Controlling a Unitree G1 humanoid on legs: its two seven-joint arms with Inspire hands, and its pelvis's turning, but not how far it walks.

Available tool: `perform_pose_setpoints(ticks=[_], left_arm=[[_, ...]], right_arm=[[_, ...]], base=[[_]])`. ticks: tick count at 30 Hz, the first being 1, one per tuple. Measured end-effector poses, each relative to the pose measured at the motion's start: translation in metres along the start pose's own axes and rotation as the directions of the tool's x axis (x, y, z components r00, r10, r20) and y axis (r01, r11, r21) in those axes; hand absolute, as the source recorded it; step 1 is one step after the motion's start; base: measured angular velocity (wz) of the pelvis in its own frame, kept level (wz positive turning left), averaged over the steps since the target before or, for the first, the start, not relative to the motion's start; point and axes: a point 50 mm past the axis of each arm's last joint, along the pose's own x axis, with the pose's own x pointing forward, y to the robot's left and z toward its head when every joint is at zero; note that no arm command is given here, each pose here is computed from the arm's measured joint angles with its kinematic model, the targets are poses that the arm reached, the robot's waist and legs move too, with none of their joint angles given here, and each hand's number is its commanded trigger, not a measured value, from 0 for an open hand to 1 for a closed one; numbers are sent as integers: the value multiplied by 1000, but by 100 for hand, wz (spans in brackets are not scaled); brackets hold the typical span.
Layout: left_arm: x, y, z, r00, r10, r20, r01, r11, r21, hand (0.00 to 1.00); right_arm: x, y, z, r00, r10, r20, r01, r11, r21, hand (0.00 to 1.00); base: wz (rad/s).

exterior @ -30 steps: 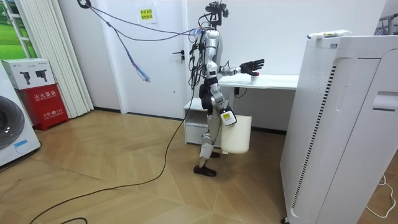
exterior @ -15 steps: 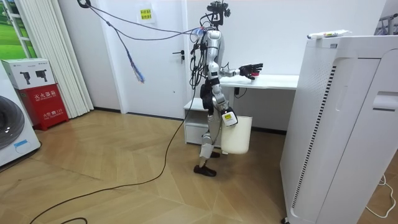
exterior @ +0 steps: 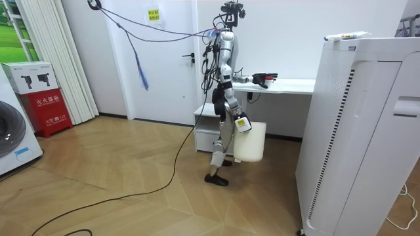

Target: Pick garbage

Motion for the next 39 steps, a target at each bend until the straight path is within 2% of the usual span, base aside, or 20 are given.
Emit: perform_pose_setpoints(ticks=[4,9,13,14,16,17,22,26,32,39], left_arm=[[-4,-1,-9,999,-15,-48,15,1000,-4,0],[-2,-6,-11,995,-2,-104,-10,993,-119,0],[-1,-7,-12,992,2,-123,-21,988,-156,0],[-1,-7,-13,991,3,-132,-26,985,-168,51],[-1,-8,-13,990,2,-138,-27,984,-177,92],[-1,-8,-13,990,7,-142,-34,981,-191,100],[0,1,-19,981,83,-176,-126,960,-249,100],[9,11,-24,967,146,-209,-200,942,-268,100],[15,15,-30,951,183,-251,-254,921,-294,100],[16,12,-35,945,170,-280,-252,924,-288,100]], right_arm=[[1,2,0,1000,6,0,-6,1000,-1,100],[2,7,-2,1000,23,-12,-23,1000,-4,100],[2,11,-5,999,30,-34,-30,1000,6,100],[2,11,-5,999,31,-40,-31,999,8,100],[2,12,-6,999,32,-44,-32,999,9,100],[2,12,-6,999,32,-44,-32,999,9,100],[3,11,-5,999,19,-42,-19,1000,9,100],[3,11,-5,999,13,-42,-13,1000,9,100],[2,11,-7,999,4,-46,-3,1000,12,100],[1,13,-10,998,9,-57,-8,1000,19,100]], base=[[1],[1],[0],[0],[0],[0],[0],[0],[0],[0]])
